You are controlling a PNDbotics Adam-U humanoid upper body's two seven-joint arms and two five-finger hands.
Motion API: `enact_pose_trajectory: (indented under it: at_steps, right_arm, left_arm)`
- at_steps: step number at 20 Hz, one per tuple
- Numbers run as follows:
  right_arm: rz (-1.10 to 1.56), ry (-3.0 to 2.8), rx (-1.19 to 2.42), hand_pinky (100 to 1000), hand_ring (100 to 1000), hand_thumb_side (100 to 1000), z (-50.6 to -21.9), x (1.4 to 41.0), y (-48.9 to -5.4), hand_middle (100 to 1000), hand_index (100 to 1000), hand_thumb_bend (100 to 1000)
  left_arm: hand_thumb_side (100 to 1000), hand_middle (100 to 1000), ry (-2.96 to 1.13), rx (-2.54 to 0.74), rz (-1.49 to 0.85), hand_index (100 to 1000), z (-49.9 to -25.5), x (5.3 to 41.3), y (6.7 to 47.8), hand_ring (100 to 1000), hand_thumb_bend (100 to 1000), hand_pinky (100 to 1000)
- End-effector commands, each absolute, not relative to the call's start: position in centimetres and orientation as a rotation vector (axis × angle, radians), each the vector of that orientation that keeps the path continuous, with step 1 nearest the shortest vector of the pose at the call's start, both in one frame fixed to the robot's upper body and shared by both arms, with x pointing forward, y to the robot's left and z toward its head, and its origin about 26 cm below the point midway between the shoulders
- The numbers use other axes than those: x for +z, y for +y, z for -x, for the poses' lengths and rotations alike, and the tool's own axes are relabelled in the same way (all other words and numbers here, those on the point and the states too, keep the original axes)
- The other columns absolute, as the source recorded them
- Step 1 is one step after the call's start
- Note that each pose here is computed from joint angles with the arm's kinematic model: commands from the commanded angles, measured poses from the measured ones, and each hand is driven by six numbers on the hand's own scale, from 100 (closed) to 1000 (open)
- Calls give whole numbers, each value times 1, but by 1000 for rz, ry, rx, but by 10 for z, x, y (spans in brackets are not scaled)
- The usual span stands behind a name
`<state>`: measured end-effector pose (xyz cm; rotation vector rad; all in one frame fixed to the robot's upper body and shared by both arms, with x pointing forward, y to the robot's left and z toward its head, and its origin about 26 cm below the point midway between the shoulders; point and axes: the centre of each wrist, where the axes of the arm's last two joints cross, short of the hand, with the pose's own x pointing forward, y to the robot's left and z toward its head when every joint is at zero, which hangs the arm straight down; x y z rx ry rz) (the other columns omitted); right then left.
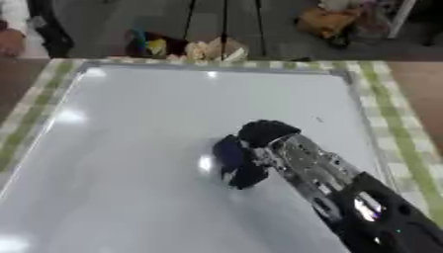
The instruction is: Wipe the whiteboard clean with a brush.
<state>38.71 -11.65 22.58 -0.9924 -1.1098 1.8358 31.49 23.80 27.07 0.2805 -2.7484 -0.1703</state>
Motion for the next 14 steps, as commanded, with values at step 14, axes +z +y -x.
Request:
enact_pose_trajectory:
  at_steps: [14]
  right_arm:
    - [1023,-1149,1803,432,547,700,-384,237,-123,527,171,130]
  left_arm:
    - [983,677,-2774,-203,-280,815,-311,278,237,802,100,668]
